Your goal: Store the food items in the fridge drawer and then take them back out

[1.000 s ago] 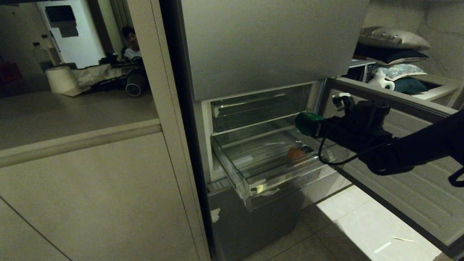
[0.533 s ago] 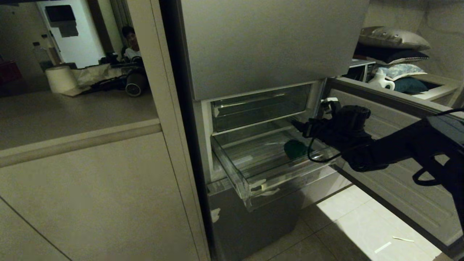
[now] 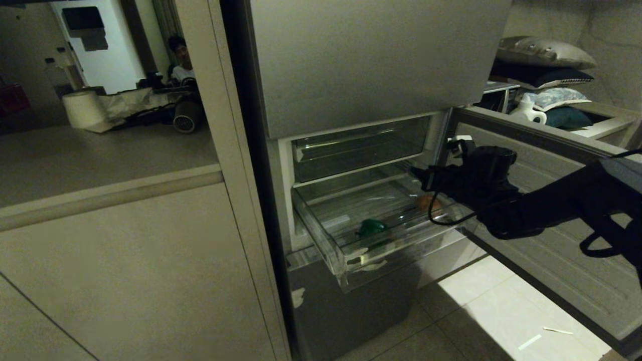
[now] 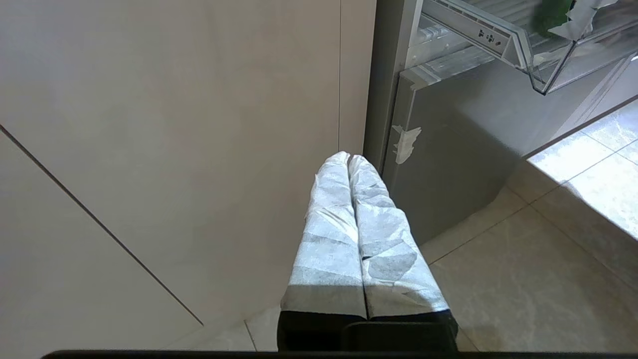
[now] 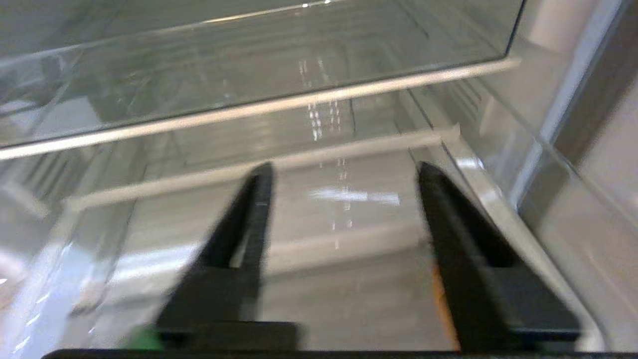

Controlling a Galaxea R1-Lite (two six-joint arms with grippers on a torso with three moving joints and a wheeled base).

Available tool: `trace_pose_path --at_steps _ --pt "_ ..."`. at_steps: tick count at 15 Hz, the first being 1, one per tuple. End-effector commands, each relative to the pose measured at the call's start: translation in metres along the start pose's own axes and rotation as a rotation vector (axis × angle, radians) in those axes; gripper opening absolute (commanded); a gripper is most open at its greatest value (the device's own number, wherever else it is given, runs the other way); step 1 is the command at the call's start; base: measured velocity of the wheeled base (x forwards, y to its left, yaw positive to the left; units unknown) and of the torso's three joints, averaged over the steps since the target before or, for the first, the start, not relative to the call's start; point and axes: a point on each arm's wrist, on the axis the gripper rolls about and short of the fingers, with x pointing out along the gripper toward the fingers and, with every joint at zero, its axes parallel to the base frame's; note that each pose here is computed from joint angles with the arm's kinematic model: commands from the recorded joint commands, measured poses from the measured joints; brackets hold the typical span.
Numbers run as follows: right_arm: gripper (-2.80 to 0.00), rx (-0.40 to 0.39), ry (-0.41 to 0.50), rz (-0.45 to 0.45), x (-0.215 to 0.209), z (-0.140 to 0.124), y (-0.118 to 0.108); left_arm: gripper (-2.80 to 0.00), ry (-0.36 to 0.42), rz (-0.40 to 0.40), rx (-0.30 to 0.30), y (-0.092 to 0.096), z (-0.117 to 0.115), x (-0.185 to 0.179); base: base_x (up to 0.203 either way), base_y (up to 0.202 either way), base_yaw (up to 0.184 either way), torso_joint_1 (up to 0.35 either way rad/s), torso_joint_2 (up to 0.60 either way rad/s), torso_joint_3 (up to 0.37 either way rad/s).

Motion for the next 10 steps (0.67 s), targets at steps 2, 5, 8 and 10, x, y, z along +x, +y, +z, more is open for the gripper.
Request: trace_pose_path --at_steps 2,5,8,10 --pt "-2.80 0.009 0.032 -0.003 -0.070 0.041 0.016 -2.80 0.002 0.000 0.000 0.000 0.000 0.000 0.000 0.000 0.000 0.000 0.00 0.000" --pt "-2.80 0.046 0.205 -0.028 -0.126 0.026 0.024 -2.80 0.002 0.000 0.000 0.000 0.000 0.000 0.000 0.000 0.000 0.000 0.00 0.000" --pt "-2.80 0.075 0.359 -0.051 -0.147 -0.002 0.025 -2.80 0.002 0.000 0.000 0.000 0.000 0.000 0.000 0.000 0.000 0.000 0.00 0.000" --pt "-2.80 0.085 0.424 -0.058 -0.142 -0.020 0.022 -2.80 0.002 0.000 0.000 0.000 0.000 0.000 0.000 0.000 0.000 0.000 0.00 0.000"
